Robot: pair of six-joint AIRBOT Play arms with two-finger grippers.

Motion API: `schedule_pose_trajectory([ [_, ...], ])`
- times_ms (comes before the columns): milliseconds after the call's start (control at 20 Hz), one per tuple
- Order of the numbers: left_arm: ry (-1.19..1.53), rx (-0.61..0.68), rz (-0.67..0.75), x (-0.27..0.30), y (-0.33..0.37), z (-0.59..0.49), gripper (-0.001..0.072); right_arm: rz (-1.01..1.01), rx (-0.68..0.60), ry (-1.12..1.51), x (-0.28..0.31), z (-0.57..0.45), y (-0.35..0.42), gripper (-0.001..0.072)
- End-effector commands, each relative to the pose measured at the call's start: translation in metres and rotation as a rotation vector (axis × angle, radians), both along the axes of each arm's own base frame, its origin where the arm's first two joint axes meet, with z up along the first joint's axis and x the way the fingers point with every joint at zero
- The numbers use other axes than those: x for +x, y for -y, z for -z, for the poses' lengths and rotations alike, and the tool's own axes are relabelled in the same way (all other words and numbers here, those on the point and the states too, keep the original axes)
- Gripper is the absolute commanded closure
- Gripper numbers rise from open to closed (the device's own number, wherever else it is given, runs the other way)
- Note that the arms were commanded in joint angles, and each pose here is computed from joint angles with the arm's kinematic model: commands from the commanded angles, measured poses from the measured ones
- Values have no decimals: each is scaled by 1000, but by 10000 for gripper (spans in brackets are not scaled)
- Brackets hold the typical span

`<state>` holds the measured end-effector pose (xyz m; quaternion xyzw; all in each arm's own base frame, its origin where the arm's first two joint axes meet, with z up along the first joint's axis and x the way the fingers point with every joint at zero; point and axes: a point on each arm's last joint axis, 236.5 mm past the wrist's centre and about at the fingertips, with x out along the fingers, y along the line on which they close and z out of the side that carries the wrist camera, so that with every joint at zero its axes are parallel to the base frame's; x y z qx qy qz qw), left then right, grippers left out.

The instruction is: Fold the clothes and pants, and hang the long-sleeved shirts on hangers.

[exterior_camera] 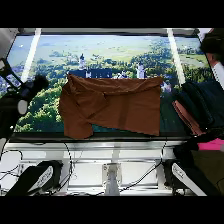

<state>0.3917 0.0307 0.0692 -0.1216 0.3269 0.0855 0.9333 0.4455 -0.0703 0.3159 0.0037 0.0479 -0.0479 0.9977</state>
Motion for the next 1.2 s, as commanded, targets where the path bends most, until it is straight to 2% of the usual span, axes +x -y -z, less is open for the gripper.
schedule_pose_trajectory([
  [0, -375, -82, 319, -82, 52, 47, 301, 56, -78, 64, -57, -46, 15, 347],
  [150, -473, -333, 404, -92, 80, 68, 300, 56, -123, -7, -75, -38, 17, 347],
  [250, -490, -496, 333, -83, 72, 79, 297, 58, -164, -54, -77, -29, 19, 347],
  [350, -506, -589, 250, -78, 53, 94, 232, 56, -160, -60, -76, -26, 19, 347],
  [650, -524, -567, 282, -81, 23, 123, 225, 55, -159, -62, -76, -26, 19, 347],
  [950, -490, -513, 248, -66, 7, 139, 226, 29, -144, -126, -78, -10, 14, 347],
  [1150, -527, -532, 256, -69, 9, 156, 228, 21, -132, -128, -78, -9, 12, 347],
])
